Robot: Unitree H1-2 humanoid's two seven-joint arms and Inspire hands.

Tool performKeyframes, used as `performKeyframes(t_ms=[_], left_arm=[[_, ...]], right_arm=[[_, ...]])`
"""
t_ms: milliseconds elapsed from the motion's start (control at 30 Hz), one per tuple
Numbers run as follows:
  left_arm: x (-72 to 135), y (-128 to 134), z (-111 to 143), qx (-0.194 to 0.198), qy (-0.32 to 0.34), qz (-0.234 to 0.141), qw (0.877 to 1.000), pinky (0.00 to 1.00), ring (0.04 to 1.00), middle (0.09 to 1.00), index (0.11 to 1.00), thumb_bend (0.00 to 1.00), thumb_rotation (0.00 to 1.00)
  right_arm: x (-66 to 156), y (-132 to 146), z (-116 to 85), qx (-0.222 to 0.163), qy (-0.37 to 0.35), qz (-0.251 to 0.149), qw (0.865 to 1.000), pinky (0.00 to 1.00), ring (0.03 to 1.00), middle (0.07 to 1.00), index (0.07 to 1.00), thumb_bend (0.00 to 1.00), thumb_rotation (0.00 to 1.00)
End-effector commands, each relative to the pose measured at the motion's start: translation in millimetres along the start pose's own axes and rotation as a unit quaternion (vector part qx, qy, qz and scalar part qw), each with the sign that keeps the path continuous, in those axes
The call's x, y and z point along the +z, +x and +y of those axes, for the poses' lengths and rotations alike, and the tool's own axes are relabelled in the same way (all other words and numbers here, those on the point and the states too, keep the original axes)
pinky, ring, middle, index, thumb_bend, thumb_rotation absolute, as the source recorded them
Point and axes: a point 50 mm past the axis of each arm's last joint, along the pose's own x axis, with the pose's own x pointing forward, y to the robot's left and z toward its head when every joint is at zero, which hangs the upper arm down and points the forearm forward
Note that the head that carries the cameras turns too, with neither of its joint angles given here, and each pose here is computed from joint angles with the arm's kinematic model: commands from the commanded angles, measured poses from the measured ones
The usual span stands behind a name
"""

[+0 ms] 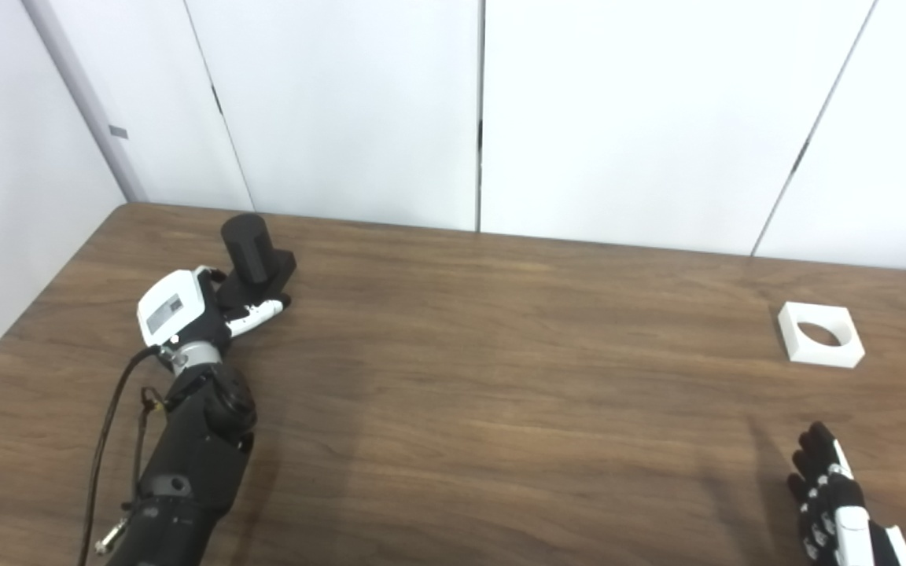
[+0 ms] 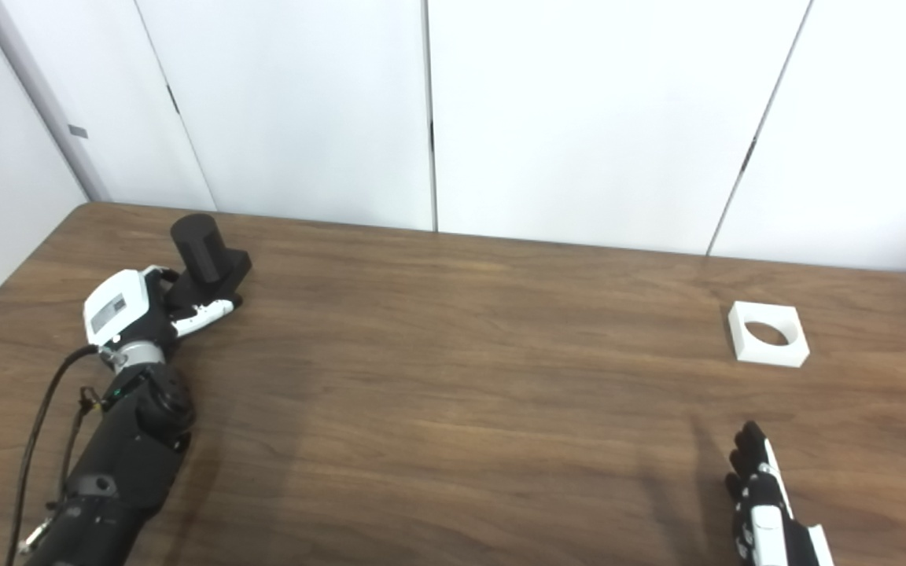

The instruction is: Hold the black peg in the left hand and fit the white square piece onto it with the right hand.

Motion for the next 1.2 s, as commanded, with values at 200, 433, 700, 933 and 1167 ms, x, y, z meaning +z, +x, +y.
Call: performKeyframes(t_ms=[200,433,700,933,1167], left_arm=[[7.4,20.0,22.2,0.058,0.015,-0.013,0.998,0.92,0.902,0.878,0.800,0.97,0.59],[3.9,23.4,20.3,0.055,0.036,-0.007,0.998,0.91,0.898,0.875,0.789,0.96,0.59],[4.4,24.3,17.0,0.057,0.078,-0.014,0.995,0.90,0.883,0.847,0.689,0.94,0.53],[3.8,19.8,17.6,0.064,0.030,-0.030,0.997,0.82,0.812,0.740,0.511,0.69,0.20],[-1.6,18.7,16.8,0.049,-0.022,-0.035,0.998,0.78,0.795,0.695,0.481,0.52,0.05]], right_arm=[[10.0,-4.5,10.2,-0.002,0.013,-0.022,1.000,1.00,1.000,1.000,1.000,0.43,1.00],[10.7,-4.4,11.6,-0.005,0.011,-0.016,1.000,1.00,1.000,1.000,1.000,0.43,1.00],[10.0,-3.1,13.5,-0.006,0.021,-0.021,1.000,1.00,1.000,1.000,1.000,0.41,1.00],[10.6,-2.4,13.9,-0.007,0.017,-0.026,0.999,1.00,1.000,1.000,1.000,0.40,1.00],[11.6,-1.8,16.1,-0.004,0.020,-0.026,0.999,1.00,1.000,1.000,1.000,0.38,1.00]])
